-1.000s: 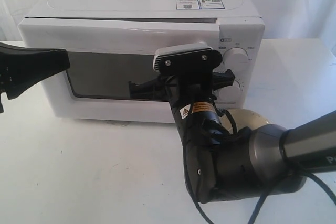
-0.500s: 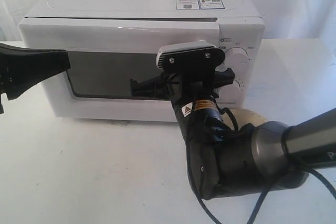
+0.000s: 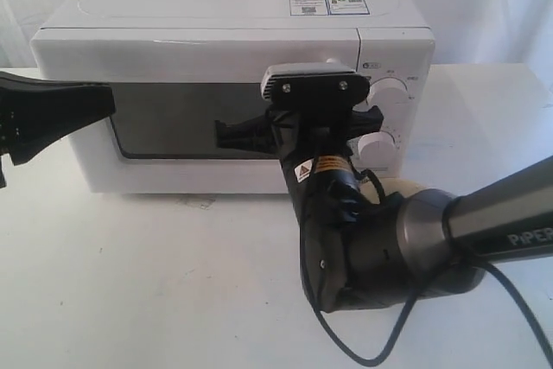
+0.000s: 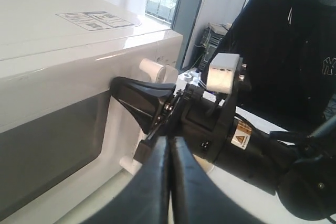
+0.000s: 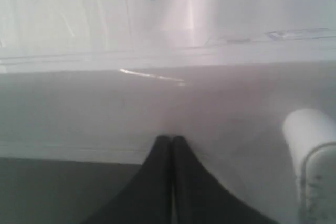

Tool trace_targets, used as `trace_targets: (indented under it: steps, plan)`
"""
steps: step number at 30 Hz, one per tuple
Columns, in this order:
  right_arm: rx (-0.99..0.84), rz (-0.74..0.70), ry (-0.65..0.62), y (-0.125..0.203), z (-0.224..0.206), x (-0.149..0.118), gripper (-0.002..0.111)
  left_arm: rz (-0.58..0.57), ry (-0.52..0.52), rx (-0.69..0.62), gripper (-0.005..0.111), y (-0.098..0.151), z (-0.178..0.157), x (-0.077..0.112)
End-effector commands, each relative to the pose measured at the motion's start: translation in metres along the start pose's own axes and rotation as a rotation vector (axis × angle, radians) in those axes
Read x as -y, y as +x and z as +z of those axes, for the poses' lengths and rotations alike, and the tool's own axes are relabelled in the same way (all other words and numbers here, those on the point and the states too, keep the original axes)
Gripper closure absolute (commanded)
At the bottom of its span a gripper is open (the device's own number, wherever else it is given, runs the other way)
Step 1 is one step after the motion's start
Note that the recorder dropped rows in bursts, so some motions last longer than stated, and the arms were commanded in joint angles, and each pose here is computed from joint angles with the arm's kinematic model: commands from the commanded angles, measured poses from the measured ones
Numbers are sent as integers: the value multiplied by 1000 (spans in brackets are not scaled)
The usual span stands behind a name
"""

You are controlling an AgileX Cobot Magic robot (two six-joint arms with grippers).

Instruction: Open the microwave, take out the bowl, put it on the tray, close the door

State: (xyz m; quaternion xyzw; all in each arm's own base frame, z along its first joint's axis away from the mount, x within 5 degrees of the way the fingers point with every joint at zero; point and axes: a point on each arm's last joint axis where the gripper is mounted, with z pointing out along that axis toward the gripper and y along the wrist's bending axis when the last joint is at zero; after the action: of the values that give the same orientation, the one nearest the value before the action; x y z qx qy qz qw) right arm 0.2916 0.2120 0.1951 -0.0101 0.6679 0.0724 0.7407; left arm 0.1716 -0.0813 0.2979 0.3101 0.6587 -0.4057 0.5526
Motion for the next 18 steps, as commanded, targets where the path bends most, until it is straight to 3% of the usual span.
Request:
trace_targets:
  steps: [1,18]
  plan:
    - [3,3,78,10,18,9,108,6,17,17,107,-3,0,2]
    - [-25,-10,59,16,8,5,108,7,14,13,107,-3,0,1]
